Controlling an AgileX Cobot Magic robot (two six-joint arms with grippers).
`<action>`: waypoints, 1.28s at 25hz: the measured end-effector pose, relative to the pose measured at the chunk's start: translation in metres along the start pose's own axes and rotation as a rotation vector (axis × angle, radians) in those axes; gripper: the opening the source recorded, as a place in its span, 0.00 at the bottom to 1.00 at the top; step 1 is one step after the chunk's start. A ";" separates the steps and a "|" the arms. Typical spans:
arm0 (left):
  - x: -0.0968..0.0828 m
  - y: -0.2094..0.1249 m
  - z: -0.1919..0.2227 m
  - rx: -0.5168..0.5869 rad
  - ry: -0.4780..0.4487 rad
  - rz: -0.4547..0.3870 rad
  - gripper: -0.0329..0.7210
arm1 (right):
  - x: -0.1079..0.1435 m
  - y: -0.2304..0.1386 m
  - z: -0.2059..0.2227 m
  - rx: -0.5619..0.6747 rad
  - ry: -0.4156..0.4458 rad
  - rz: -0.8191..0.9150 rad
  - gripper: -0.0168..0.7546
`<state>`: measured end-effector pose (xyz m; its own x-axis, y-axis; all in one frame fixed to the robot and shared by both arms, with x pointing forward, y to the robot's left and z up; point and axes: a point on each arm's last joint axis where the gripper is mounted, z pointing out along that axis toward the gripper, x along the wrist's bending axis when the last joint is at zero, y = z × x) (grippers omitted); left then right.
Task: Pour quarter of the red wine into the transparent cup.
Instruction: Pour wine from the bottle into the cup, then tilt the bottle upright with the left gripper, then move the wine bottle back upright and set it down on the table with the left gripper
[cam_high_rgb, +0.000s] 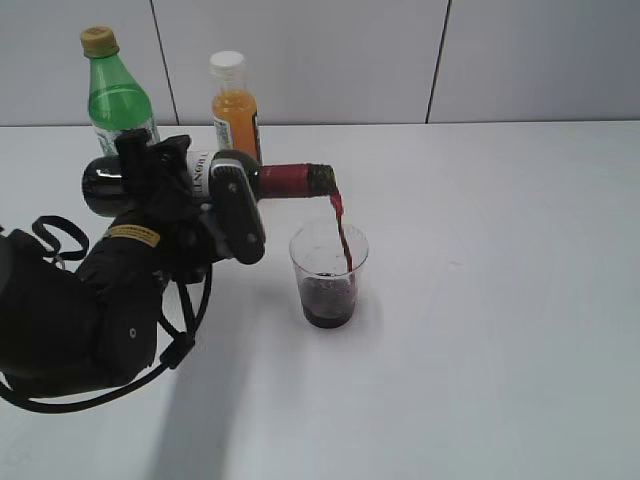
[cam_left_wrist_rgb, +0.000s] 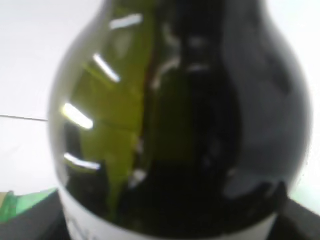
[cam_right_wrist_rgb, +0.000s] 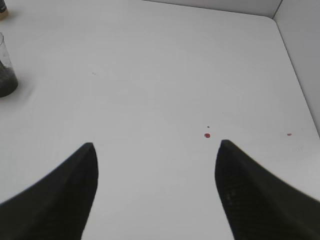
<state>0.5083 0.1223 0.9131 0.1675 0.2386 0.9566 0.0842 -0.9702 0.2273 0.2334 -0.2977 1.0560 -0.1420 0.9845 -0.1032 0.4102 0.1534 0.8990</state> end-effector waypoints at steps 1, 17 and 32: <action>0.000 0.000 0.000 0.000 0.000 -0.037 0.77 | 0.000 0.000 0.000 0.000 0.000 0.000 0.78; 0.018 0.014 -0.009 -0.100 -0.074 -0.721 0.77 | 0.000 0.000 0.000 0.000 0.000 0.000 0.78; 0.051 0.001 0.009 -0.242 -0.321 -1.178 0.77 | 0.000 0.000 0.000 0.000 0.000 0.001 0.78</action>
<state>0.5259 0.1334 0.9603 0.3483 0.9349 0.0676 0.1683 -0.1333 0.9767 0.2334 -0.2977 1.0560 -0.1416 0.9846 -0.1023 0.4103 0.1524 0.8991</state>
